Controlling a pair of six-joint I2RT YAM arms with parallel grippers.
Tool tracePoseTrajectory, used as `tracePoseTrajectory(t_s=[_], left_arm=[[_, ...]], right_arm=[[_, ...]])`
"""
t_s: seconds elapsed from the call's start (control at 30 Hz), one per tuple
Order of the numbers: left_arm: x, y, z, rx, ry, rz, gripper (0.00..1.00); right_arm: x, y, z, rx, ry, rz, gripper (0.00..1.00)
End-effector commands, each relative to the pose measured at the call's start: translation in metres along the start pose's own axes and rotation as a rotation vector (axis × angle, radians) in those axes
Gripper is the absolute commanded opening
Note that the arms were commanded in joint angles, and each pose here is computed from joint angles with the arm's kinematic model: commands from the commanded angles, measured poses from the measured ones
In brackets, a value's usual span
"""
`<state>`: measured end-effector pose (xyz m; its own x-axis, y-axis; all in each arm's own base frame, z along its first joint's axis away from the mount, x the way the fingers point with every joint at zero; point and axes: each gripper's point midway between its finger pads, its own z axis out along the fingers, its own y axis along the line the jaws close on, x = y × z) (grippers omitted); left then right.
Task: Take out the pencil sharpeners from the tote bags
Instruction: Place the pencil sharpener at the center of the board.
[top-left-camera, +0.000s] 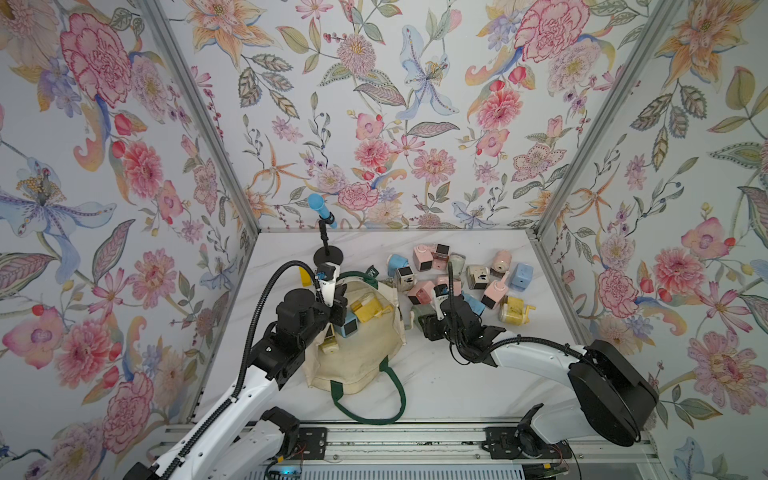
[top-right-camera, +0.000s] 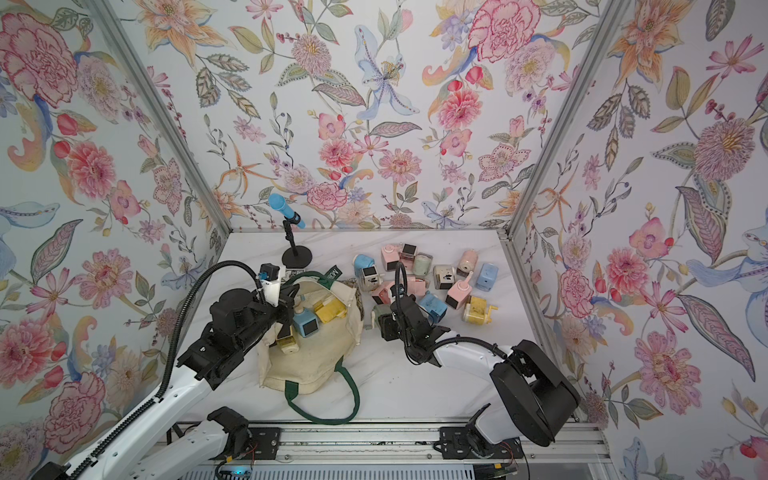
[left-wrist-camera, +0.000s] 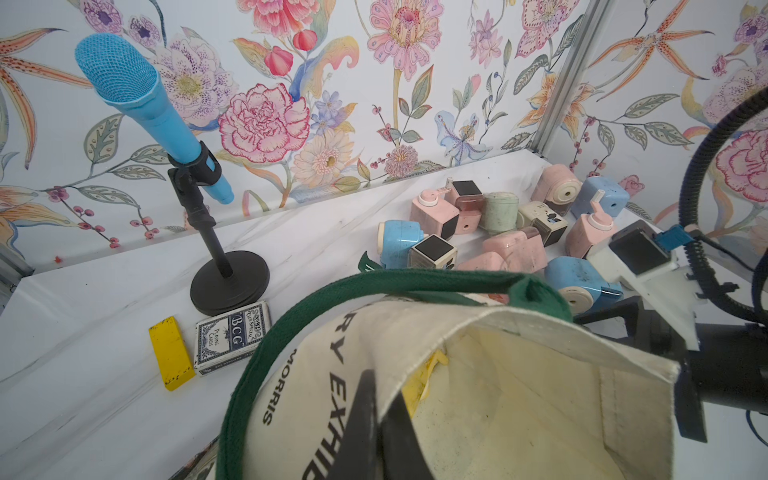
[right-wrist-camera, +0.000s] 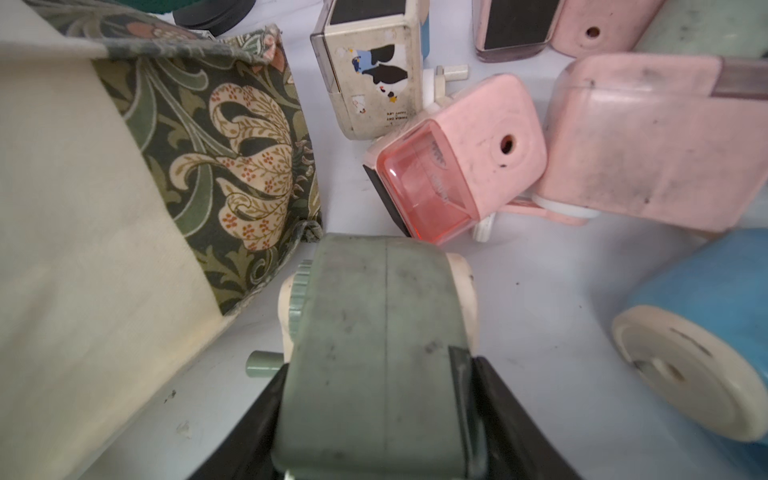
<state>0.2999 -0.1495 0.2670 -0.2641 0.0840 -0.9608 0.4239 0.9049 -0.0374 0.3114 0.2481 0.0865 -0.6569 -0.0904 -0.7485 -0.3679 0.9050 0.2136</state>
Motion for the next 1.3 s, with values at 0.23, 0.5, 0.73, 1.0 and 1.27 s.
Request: tracePoseTrajectory(t_s=[0.23, 0.5, 0.73, 1.0, 1.27], left_arm=[[-0.010, 0.004, -0.004, -0.012, -0.035, -0.020, 0.00], [-0.009, 0.004, -0.003, -0.012, -0.032, -0.020, 0.00], [-0.010, 0.004, -0.003, -0.007, -0.035, -0.021, 0.00], [-0.010, 0.004, -0.003, -0.008, -0.032, -0.021, 0.00], [-0.010, 0.004, -0.004, -0.009, -0.036, -0.021, 0.00]], right_arm=[[-0.016, 0.015, 0.022, -0.006, -0.054, -0.062, 0.55], [-0.007, 0.019, 0.033, 0.012, -0.028, -0.103, 0.64], [-0.008, 0.022, 0.031, 0.027, -0.027, -0.129, 0.87], [-0.031, 0.029, -0.010, 0.021, -0.096, -0.143, 1.00], [-0.080, 0.006, -0.090, 0.027, -0.425, -0.007, 1.00]])
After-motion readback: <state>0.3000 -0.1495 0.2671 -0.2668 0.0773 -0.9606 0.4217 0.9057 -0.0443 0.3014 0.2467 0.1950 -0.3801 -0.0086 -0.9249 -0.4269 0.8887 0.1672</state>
